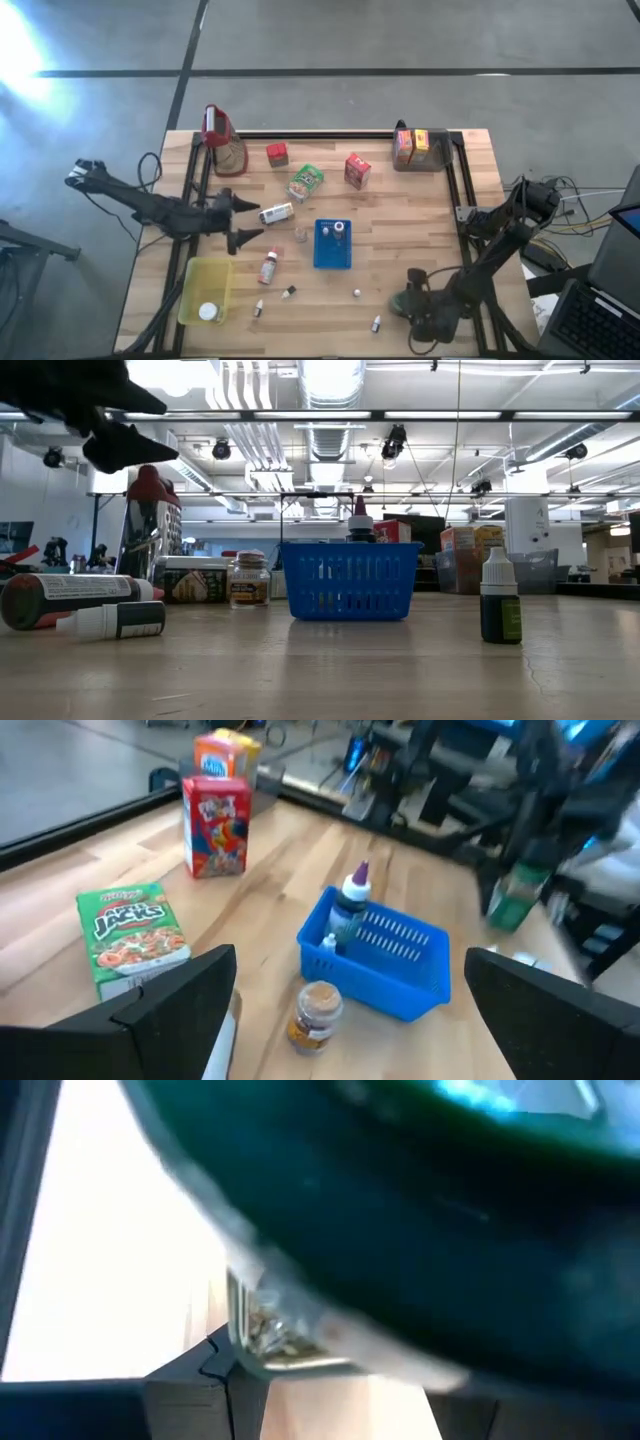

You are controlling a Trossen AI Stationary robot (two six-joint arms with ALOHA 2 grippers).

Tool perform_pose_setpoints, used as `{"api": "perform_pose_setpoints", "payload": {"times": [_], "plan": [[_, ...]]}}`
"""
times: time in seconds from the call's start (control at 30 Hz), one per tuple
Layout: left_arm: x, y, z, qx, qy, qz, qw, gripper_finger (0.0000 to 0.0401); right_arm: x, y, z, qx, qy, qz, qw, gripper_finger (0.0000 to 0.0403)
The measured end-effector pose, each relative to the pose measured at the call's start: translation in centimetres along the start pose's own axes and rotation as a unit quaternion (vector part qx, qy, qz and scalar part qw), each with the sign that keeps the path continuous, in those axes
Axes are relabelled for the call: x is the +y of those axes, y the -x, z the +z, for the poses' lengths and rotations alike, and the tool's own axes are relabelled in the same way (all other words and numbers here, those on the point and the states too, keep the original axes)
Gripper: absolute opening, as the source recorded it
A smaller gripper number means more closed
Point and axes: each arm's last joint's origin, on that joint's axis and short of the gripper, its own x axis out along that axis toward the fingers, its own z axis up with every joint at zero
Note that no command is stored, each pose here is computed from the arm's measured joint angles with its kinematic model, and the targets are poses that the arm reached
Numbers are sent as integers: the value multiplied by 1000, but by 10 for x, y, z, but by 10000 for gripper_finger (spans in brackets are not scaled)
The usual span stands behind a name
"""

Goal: Pick & Place Kitchen Items
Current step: Put the green seasoning bottle into the yellow bin

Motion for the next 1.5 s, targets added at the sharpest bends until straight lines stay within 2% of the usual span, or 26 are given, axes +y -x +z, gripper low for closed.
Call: {"api": "perform_pose_setpoints", "payload": {"times": [0.2,0.33,0.47,0.6,0.73,0.9,1.13,1.37,1.5], "plan": [[-16,-15,10,59,-71,24,995,399,-7,-3,0,1,14,-19,1000,201],[-26,-22,21,57,-73,23,995,399,-15,-10,-9,-9,16,-45,999,205],[-38,-29,34,61,-70,10,996,399,-17,-11,-12,-15,12,-42,999,198],[-56,-42,48,86,-104,11,991,399,-15,-10,-8,-17,23,-34,999,195],[-76,-62,66,107,-133,16,985,399,-10,-8,0,-26,35,-27,999,199],[-100,-97,74,133,-177,13,975,399,-4,-4,10,-36,50,-17,998,195],[-132,-146,84,148,-208,-3,967,399,-5,-2,22,-47,68,-18,996,198],[-158,-182,89,152,-216,-10,964,399,-10,-5,29,-50,85,-29,995,195],[-170,-199,88,158,-199,-28,967,399,-11,-3,32,-54,95,-30,994,199]]}}
